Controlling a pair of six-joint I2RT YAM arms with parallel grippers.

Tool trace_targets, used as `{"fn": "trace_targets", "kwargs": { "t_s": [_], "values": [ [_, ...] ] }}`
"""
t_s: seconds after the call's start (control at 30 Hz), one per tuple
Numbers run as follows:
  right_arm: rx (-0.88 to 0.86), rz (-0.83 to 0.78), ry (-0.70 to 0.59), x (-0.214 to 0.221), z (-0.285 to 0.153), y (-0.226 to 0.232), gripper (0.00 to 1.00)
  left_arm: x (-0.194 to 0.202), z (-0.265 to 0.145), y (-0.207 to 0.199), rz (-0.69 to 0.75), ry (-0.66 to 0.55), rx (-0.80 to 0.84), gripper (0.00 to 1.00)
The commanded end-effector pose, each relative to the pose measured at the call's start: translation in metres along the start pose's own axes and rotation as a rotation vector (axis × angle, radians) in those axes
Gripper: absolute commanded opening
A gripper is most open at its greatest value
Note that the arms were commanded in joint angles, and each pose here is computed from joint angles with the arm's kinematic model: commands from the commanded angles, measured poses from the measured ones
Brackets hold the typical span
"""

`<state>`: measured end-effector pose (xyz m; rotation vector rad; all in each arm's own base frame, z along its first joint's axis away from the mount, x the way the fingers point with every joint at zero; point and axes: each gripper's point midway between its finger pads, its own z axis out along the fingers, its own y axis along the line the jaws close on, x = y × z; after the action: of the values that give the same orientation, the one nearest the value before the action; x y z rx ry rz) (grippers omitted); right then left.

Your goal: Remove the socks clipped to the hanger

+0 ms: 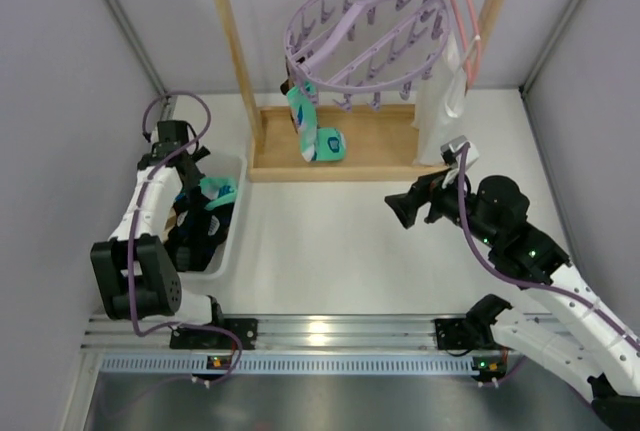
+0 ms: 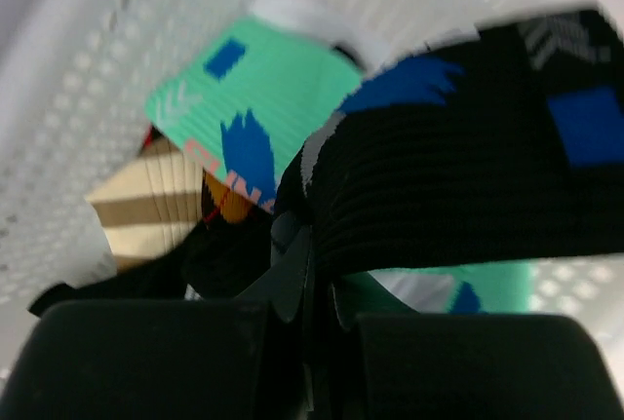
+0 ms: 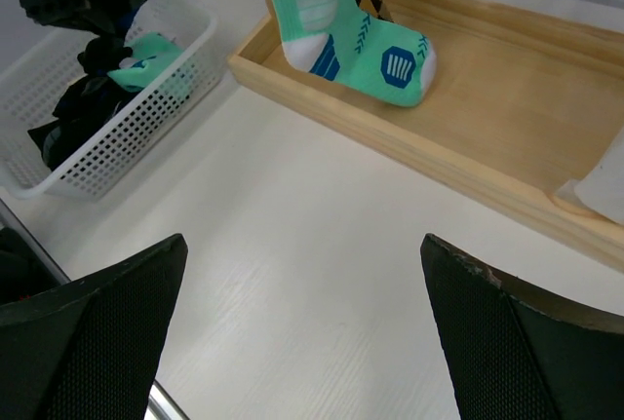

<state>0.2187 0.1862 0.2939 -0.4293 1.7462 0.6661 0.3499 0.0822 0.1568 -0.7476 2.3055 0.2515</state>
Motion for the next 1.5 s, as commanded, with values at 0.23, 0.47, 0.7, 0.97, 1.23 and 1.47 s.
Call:
{"fn": "trace_targets", "kwargs": {
  "t_s": [0.23, 0.47, 0.7, 0.97, 1.23, 1.47],
  "values": [
    [-0.049, 0.032, -0.044, 0.000, 0.008, 0.006, 0.99, 0.039, 0.040, 0.003, -0.182, 0.068, -0.068, 0.02],
    [-0.051, 0.036, -0.022, 0.012, 0.010, 0.005, 0.99, 0.069, 0.062, -0.002, -0.192, 0.136, -0.059, 0.07],
    [-0.030, 0.028, -0.037, 0.006, 0.006, 0.002, 0.99, 0.000, 0.002, -0.005, -0.192, -0.089, 0.050, 0.45],
    [0.019, 0.013, -0.048, -0.001, 0.003, -0.006, 0.99, -0.031, -0.073, -0.017, -0.169, -0.250, 0.261, 0.98],
    [0.000, 0.007, -0.130, -0.012, -0.017, -0.002, 0.99, 0.011, -0.183, -0.214, 0.247, -0.471, 0.977, 0.98],
    [-0.124, -0.007, -0.174, -0.019, -0.039, 0.021, 1.00, 0.015, -0.176, -0.249, 0.270, -0.653, 1.108, 0.98]
  ]
}}
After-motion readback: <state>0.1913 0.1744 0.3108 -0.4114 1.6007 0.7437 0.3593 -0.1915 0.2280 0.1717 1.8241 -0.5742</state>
